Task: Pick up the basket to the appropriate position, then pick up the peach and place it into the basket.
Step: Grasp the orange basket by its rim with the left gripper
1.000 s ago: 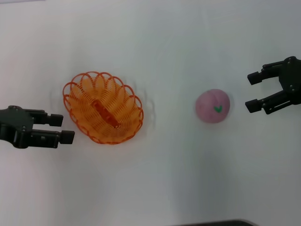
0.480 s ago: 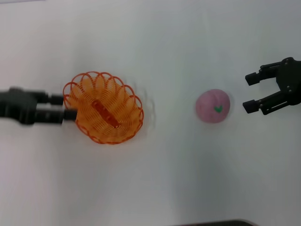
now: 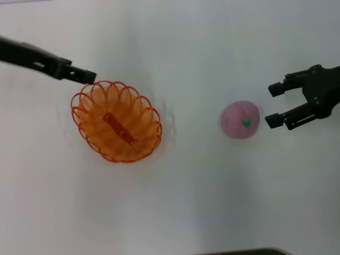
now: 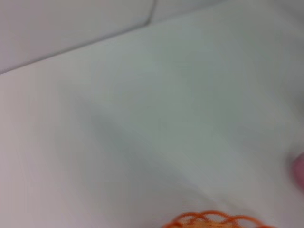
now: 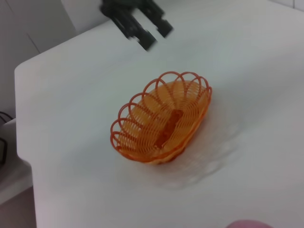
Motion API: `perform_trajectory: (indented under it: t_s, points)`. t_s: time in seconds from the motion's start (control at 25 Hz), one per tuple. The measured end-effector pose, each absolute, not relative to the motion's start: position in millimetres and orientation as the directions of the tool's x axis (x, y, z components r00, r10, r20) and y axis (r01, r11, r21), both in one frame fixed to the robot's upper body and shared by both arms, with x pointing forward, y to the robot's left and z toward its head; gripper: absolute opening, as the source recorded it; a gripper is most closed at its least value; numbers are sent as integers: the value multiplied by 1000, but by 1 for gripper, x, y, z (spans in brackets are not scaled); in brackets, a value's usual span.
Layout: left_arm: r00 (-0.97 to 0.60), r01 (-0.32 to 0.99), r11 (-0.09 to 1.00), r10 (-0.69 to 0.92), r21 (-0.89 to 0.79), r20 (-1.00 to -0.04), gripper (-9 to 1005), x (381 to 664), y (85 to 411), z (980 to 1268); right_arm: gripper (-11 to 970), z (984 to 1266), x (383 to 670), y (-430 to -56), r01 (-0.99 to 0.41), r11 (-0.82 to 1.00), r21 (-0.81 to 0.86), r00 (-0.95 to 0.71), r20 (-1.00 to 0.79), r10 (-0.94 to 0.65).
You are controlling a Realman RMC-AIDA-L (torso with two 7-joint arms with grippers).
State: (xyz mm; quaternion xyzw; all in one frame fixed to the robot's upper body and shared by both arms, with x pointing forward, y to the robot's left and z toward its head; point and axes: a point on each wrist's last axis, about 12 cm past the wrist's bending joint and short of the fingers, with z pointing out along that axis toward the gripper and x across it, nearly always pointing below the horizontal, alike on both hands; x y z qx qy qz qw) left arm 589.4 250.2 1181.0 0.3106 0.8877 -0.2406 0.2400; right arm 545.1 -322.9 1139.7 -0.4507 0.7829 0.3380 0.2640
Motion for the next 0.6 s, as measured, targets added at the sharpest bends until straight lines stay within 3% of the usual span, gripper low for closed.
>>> perform_trajectory:
  t_s: [0.2, 0.36, 0.6]
  points:
    - [-653, 707, 705, 617, -60, -440, 744, 614, 205, 1166, 933, 1138, 547, -318, -888, 360, 288, -448, -720, -529]
    - [-650, 720, 693, 666, -17, -367, 743, 624, 188, 1144, 932, 1136, 548, -314, -888, 362, 284, -447, -720, -531]
    - [-654, 725, 689, 681, -15, -331, 742, 628, 180, 1127, 930, 1134, 549, -312, -889, 360, 285, -447, -717, -536]
